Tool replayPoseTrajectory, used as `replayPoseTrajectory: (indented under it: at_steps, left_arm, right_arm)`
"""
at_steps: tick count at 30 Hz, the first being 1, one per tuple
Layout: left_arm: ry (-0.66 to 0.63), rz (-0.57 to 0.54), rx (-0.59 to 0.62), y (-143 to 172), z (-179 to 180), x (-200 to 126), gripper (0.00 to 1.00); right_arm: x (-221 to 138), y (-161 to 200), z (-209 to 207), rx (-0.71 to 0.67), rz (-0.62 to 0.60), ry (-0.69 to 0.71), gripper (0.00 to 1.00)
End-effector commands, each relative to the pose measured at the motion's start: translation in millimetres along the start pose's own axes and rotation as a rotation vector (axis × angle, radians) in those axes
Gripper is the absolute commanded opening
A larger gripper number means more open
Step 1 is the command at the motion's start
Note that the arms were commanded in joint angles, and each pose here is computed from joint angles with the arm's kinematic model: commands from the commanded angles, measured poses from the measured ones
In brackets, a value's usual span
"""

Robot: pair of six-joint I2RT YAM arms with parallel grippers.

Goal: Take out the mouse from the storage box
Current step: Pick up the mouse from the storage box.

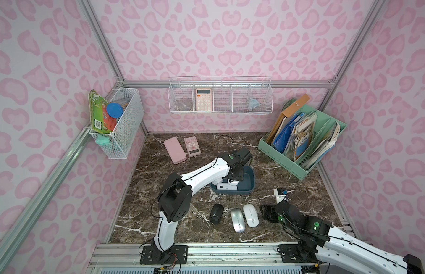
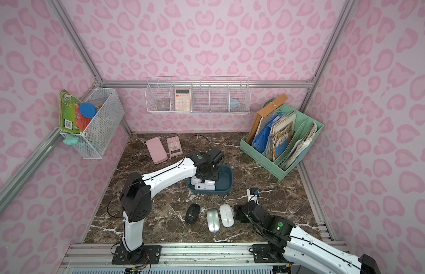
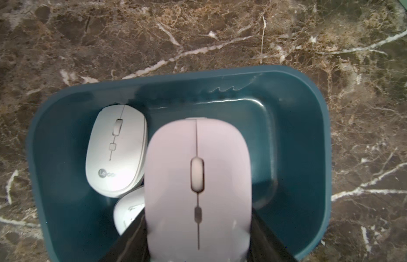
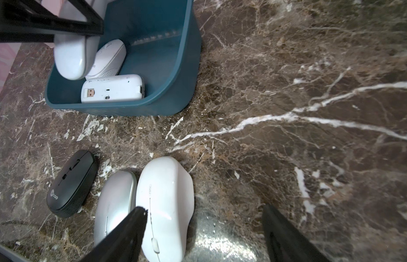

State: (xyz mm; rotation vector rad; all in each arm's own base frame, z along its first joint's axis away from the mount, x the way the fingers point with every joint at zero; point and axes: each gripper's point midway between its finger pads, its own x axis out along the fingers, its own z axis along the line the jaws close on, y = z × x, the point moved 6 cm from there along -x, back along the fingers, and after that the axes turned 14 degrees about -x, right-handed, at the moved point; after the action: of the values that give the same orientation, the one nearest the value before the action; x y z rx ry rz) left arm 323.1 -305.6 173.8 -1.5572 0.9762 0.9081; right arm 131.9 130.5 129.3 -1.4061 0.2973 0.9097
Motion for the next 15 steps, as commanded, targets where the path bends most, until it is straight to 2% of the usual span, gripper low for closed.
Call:
replayPoseTrajectory:
  at_steps: [1, 8, 15]
  left_arm:
    - [-0.011, -0.026, -0.002, -3.3, 9.6, -14.3, 0.58]
    - [-0.042, -0.059, -0.062, 8.1, 55.9, -41.0, 0.58]
    - [-0.098, -0.034, -0.189, 28.1, 122.3, -44.2, 0.58]
  right_arm:
    - [-2.1, -7.9, 2.3, 0.001, -0.025, 0.002, 0.83]
    - [-0.1, -23.1, 14.4, -0.035, -0.023, -0.007, 0.83]
    - [9.1, -31.3, 25.1, -0.068, -0.002, -0.007, 0.84]
